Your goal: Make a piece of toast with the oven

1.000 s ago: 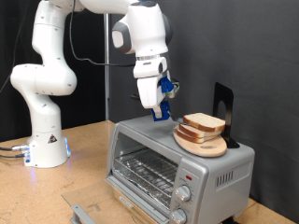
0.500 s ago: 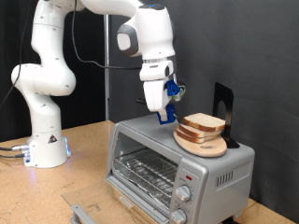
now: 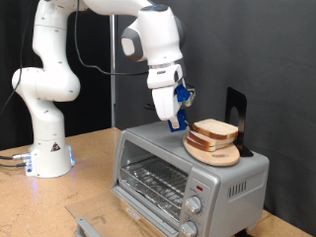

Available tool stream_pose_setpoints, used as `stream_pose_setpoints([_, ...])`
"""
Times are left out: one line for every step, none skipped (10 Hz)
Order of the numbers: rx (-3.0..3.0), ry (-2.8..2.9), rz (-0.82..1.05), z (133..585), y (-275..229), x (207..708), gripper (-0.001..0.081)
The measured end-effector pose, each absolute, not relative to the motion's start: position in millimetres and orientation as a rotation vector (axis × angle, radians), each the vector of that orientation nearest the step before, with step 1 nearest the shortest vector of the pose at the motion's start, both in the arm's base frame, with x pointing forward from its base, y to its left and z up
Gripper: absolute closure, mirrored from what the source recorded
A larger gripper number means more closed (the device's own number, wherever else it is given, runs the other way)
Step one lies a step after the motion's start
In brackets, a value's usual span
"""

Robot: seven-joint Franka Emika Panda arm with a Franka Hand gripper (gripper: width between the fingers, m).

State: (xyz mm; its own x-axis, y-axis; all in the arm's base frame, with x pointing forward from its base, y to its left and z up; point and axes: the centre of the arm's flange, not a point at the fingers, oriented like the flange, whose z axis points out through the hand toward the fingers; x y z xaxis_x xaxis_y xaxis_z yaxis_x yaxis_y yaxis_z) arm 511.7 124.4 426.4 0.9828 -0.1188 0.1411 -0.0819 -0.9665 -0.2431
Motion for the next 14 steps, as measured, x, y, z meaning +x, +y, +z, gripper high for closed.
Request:
stream_pose_setpoints([-2.866,0.126,-0.229,427,118,509,0.0537])
stream_pose_setpoints([-2.845,0.109,-0.235,429,111,507,0.0537])
stream_pose_setpoints([-2.831,0.098,-0.239,431,104,504,0.0537])
stream_pose_setpoints([-2.821,0.093,-0.243,433,98,501,0.0537])
stream_pose_setpoints([-2.805,0.09,-0.249,437,91,497,0.0537])
stream_pose_setpoints([-2.788,0.091,-0.266,441,83,494,0.0537])
stream_pose_setpoints([-2.77,0.094,-0.284,445,77,491,0.0537])
stream_pose_setpoints([-2.759,0.094,-0.296,448,75,486,0.0537])
stream_pose_setpoints([-2.763,0.092,-0.291,446,76,486,0.0537])
stream_pose_setpoints([-2.759,0.091,-0.29,446,75,486,0.0537])
stream_pose_setpoints([-2.745,0.091,-0.303,447,70,487,0.0537])
stream_pose_setpoints([-2.733,0.096,-0.312,450,59,487,0.0537])
stream_pose_setpoints([-2.722,0.107,-0.309,453,44,487,0.0537])
stream_pose_setpoints([-2.711,0.125,-0.313,456,26,487,0.0537])
